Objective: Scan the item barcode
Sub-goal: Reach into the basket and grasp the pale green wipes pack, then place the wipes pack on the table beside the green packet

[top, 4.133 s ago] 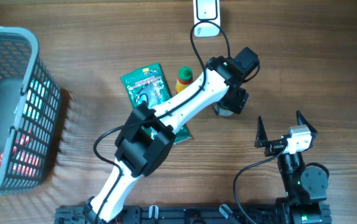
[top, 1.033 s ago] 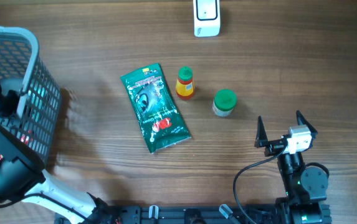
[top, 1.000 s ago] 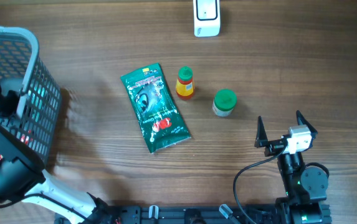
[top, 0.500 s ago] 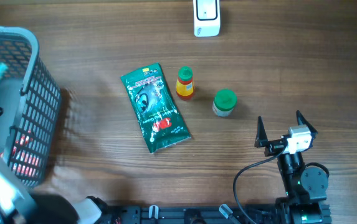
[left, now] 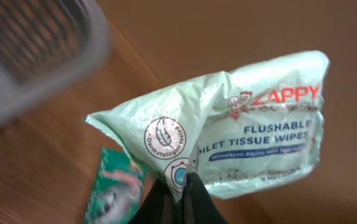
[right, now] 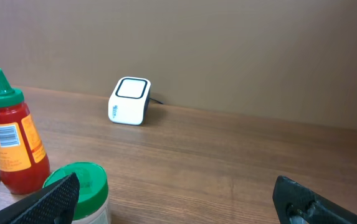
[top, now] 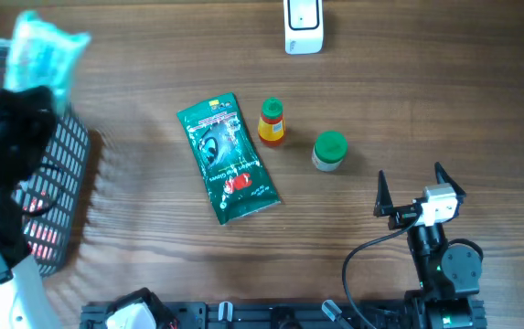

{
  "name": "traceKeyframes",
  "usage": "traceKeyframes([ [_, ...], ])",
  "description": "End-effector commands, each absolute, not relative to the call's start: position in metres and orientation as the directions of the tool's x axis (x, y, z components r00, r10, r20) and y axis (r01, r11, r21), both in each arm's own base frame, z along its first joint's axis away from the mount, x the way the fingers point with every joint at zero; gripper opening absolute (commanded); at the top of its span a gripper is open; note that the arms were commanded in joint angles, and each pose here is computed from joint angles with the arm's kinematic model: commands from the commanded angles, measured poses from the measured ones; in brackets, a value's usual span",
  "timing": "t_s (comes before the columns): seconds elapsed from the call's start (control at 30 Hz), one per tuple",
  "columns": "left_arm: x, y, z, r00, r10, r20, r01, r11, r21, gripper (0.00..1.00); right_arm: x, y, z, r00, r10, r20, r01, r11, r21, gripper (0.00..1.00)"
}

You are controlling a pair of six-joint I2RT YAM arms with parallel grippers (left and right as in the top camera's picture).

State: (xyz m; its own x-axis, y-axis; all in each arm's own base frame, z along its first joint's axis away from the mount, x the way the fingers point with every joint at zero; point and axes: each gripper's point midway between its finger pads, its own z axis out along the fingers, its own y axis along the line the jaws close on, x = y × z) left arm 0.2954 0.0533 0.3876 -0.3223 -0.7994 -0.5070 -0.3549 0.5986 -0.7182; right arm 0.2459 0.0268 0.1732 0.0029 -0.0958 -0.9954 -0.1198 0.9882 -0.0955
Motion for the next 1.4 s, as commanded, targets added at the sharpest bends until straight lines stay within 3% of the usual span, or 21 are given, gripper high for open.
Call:
traceKeyframes([
  [0.0,0.312,-0.003,0.379,-0.5,-0.734,-0.46,-0.251,0.631,-0.734,0.04,0.245,0.03,0.174,0.011,-0.104,-0.995,-0.135,0.985,-0.104,1.0],
  [0.2,0.334,-0.082,0.333,-0.731,-0.584,-0.354,-0.201,0.679,-0.706,0.04,0.245,0.03,0.174,0.011,-0.104,-0.995,-0.135,0.985,-0.104,1.0],
  [0.3,0.326,-0.108,0.304,-0.811,-0.519,-0.27,-0.231,0.709,-0.667,0.04,0.245,0.03,0.174,0.011,-0.104,-0.995,-0.135,0.985,-0.104,1.0],
  [0.47,0.296,-0.117,0.25,-0.873,-0.444,-0.201,-0.322,0.835,-0.446,0.04,0.245,0.03,0.174,0.011,-0.104,-0.995,-0.135,0.985,-0.104,1.0],
  [0.67,0.257,-0.142,0.209,-0.941,-0.321,-0.107,-0.268,0.901,-0.342,0.04,0.245,0.03,0.174,0.011,-0.104,-0.995,-0.135,0.985,-0.104,1.0],
  [0.8,0.246,-0.141,0.184,-0.955,-0.272,-0.118,-0.238,0.94,-0.244,0.04,0.245,0.03,0.174,0.011,-0.104,-0.994,-0.135,0.985,-0.105,1.0],
  [1.17,0.253,-0.196,0.108,-0.951,-0.247,-0.185,-0.17,0.919,-0.356,0.04,0.245,0.03,0.174,0.01,-0.104,-0.995,-0.135,0.985,-0.104,1.0],
  [1.37,0.266,-0.226,0.093,-0.948,-0.212,-0.239,-0.099,0.906,-0.411,0.09,0.245,0.03,0.174,0.01,-0.104,-0.995,-0.135,0.985,-0.104,1.0],
])
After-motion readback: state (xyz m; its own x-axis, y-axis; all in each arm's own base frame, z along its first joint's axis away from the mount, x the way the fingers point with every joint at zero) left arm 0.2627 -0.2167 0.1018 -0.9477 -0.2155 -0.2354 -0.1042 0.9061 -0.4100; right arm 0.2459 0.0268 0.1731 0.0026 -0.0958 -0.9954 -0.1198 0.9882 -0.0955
